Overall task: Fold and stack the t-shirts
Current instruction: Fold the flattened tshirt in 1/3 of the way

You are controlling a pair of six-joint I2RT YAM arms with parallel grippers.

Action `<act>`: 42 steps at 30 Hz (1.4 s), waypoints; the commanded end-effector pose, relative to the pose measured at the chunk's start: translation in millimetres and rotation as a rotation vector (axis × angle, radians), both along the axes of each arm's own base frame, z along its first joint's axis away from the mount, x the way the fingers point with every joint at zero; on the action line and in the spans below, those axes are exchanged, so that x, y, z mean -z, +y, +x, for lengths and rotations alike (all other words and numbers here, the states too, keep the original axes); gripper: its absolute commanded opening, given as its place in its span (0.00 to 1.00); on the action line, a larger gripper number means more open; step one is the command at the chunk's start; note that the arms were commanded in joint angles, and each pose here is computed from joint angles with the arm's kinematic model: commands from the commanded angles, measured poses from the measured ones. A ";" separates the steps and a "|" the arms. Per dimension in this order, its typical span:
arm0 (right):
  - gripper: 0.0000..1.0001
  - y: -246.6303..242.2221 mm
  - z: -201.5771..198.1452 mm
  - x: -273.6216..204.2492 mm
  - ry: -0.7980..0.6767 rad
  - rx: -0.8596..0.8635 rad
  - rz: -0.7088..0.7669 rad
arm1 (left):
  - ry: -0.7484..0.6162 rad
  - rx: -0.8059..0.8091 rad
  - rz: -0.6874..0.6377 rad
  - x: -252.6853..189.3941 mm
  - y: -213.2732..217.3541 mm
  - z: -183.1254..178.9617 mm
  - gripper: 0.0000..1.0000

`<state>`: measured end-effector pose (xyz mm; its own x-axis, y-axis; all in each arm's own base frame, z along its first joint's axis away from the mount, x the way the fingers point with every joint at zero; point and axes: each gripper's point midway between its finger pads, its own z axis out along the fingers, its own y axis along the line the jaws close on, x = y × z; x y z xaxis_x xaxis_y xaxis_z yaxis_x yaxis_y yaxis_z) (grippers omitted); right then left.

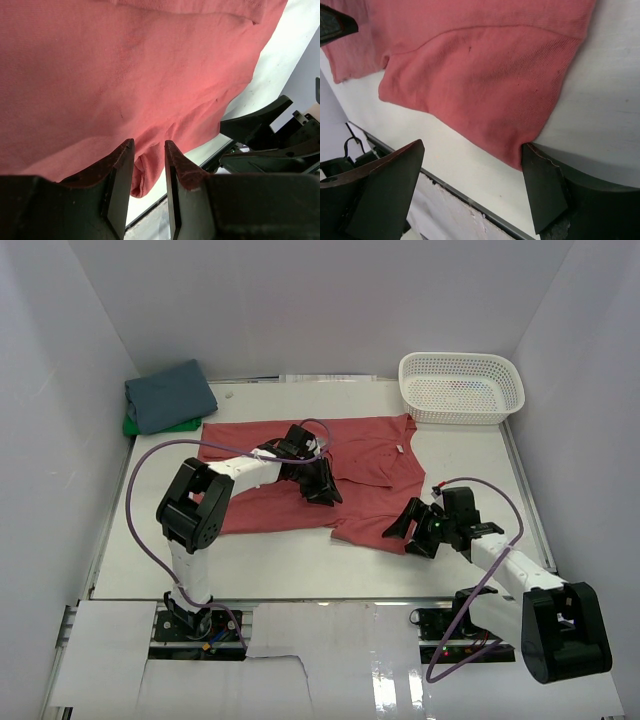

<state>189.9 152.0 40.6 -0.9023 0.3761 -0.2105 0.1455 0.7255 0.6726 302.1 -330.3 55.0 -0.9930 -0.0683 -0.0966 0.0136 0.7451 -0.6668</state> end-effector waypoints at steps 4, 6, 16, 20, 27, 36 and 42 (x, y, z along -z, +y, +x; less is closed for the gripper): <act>0.81 14.1 -33.6 -4.0 0.119 -0.048 0.127 | -0.044 0.012 -0.047 -18.0 -6.0 3.7 0.41; 0.82 18.5 -35.9 -16.5 0.107 -0.053 0.172 | -0.044 0.014 -0.048 -17.6 -6.2 3.7 0.41; 0.83 37.8 -15.6 -77.6 0.086 -0.050 0.338 | -0.034 0.018 -0.049 -13.7 -5.6 0.9 0.41; 0.83 35.0 8.6 -87.2 0.012 -0.052 0.300 | -0.037 0.018 -0.047 -13.9 -3.3 -1.9 0.41; 0.83 25.7 34.8 -69.7 -0.004 -0.055 0.259 | -0.036 0.019 -0.039 -12.8 1.6 -8.0 0.40; 0.83 25.2 70.1 -54.5 -0.018 -0.060 0.260 | -0.045 0.017 -0.042 -18.0 5.5 -13.2 0.40; 0.70 30.6 90.7 -59.4 -0.036 -0.062 0.291 | -0.037 0.016 -0.040 -17.2 7.3 -16.4 0.40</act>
<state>254.8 177.1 75.7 -0.9239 0.3805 -0.0391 0.1873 0.5391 0.8212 284.3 -319.9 42.4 -0.9957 -0.0629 -0.0683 -0.0024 0.7528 -0.6582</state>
